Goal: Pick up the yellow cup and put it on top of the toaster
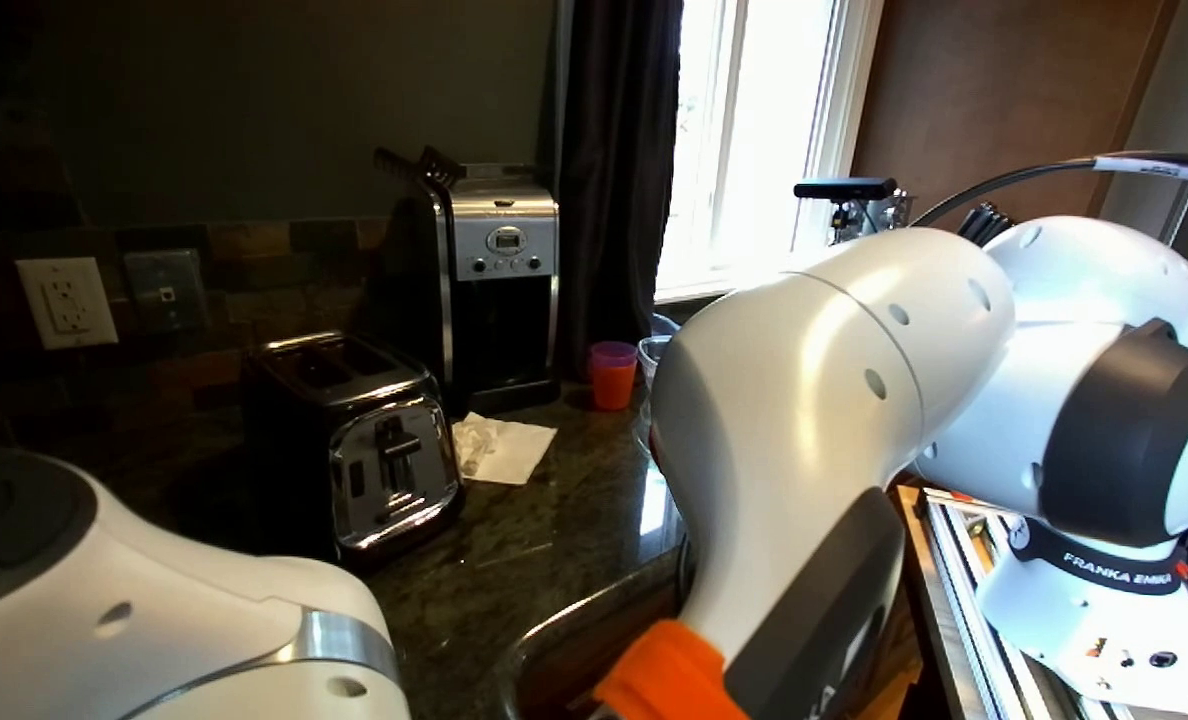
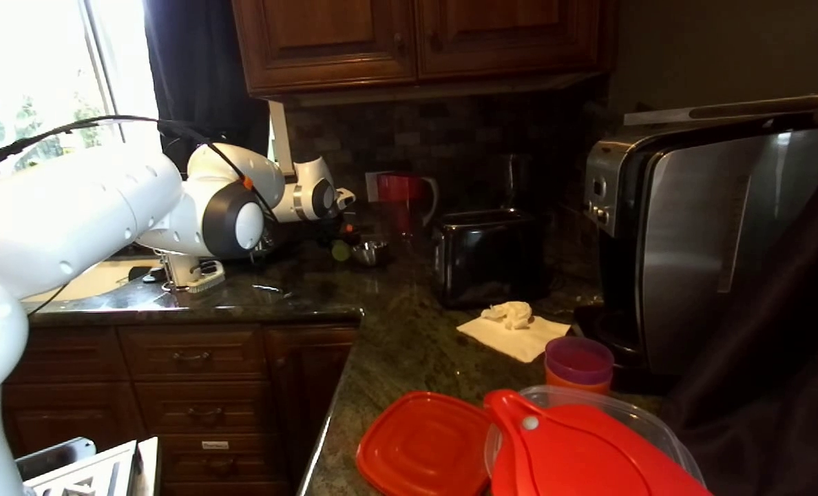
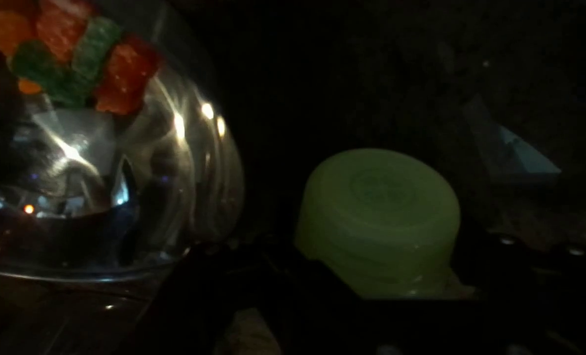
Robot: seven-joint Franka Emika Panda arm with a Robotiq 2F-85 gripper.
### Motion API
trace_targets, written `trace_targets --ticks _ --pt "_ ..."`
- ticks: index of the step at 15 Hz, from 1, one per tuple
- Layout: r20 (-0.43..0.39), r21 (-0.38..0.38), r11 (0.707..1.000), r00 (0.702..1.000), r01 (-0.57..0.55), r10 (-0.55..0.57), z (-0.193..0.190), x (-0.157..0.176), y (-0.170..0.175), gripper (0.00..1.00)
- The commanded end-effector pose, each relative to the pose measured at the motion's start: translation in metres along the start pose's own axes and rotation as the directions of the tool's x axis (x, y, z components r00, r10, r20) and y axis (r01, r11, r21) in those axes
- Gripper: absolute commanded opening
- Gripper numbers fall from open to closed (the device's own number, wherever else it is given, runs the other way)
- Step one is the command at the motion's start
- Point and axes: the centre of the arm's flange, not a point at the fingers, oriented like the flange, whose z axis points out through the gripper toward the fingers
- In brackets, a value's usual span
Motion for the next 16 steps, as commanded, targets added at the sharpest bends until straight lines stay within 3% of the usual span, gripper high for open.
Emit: trace_targets --ticks 1,5,9,12,16 --pt "-0.053 0.068 0.997 0.998 -0.029 0.033 -0.019 0.036 -0.012 0.46" --pt "-0.196 0.116 0.99 0.975 -0.083 0.105 -0.084 0.046 -0.015 0.46" --pt "-0.294 -0.006 0.975 0.932 -0.224 0.212 -0.129 0.038 0.014 0.46" --pt "-0.347 -0.075 0.932 0.886 -0.354 0.308 -0.148 0.023 0.043 0.46" --pt "-0.403 -0.185 0.838 0.818 -0.513 0.412 -0.152 0.006 0.08 0.46"
